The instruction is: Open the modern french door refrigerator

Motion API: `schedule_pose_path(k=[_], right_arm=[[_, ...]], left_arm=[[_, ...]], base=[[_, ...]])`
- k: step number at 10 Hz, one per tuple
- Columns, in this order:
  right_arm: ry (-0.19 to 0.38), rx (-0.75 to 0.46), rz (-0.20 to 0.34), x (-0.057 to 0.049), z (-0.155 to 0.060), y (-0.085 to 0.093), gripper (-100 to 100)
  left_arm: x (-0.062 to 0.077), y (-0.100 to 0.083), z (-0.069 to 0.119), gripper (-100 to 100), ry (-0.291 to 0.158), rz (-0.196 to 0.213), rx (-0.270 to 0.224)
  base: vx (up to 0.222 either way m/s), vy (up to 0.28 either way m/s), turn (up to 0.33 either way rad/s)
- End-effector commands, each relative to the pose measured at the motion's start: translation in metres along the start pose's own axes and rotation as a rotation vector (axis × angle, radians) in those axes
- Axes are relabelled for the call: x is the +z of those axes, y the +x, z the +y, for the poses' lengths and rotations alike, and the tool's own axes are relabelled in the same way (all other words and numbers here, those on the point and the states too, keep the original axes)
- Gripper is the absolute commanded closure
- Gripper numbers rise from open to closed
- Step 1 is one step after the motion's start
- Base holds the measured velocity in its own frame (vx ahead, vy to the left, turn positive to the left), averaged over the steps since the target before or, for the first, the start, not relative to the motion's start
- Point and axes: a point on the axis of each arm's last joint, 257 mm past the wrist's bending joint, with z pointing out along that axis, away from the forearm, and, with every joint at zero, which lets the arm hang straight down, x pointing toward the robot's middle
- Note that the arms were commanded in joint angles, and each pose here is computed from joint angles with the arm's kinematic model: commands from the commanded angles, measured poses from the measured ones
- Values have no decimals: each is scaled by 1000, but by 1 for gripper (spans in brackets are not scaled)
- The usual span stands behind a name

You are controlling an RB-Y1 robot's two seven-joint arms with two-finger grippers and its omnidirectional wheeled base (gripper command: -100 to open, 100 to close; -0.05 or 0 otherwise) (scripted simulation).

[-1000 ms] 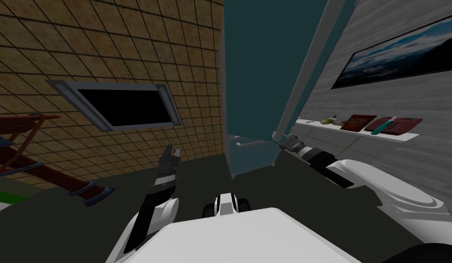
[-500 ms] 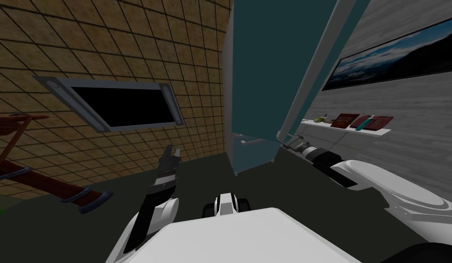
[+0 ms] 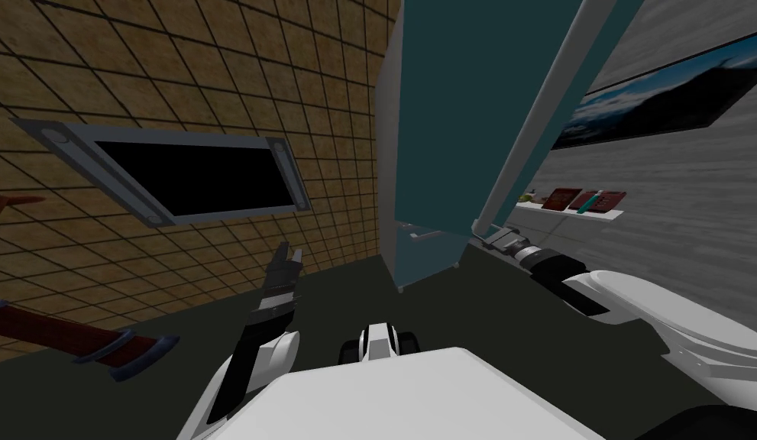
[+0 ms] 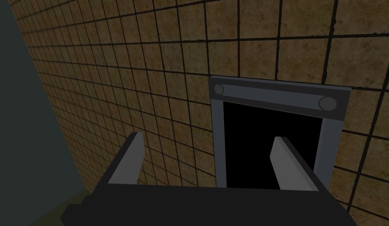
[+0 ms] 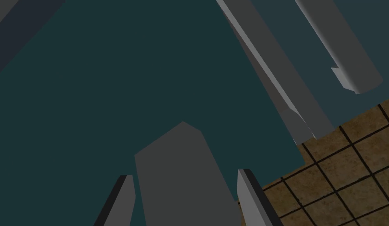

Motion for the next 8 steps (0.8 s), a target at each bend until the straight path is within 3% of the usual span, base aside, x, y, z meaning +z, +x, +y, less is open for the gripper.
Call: schedule_pose_path(k=[1, 4, 5, 8], right_arm=[[17, -1, 32, -3, -6, 13, 100], [64, -8, 92, -11, -25, 36, 100], [56, -7, 77, -8, -34, 27, -100], [48, -4, 66, -4, -46, 19, -100]], left_arm=[[0, 0, 0, 0, 0, 0, 0], [0, 0, 0, 0, 0, 0, 0], [0, 0, 0, 0, 0, 0, 0], [0, 0, 0, 0, 0, 0, 1]], base=[[11, 216, -59], [-6, 290, -117], [0, 152, -121], [21, -14, -40]])
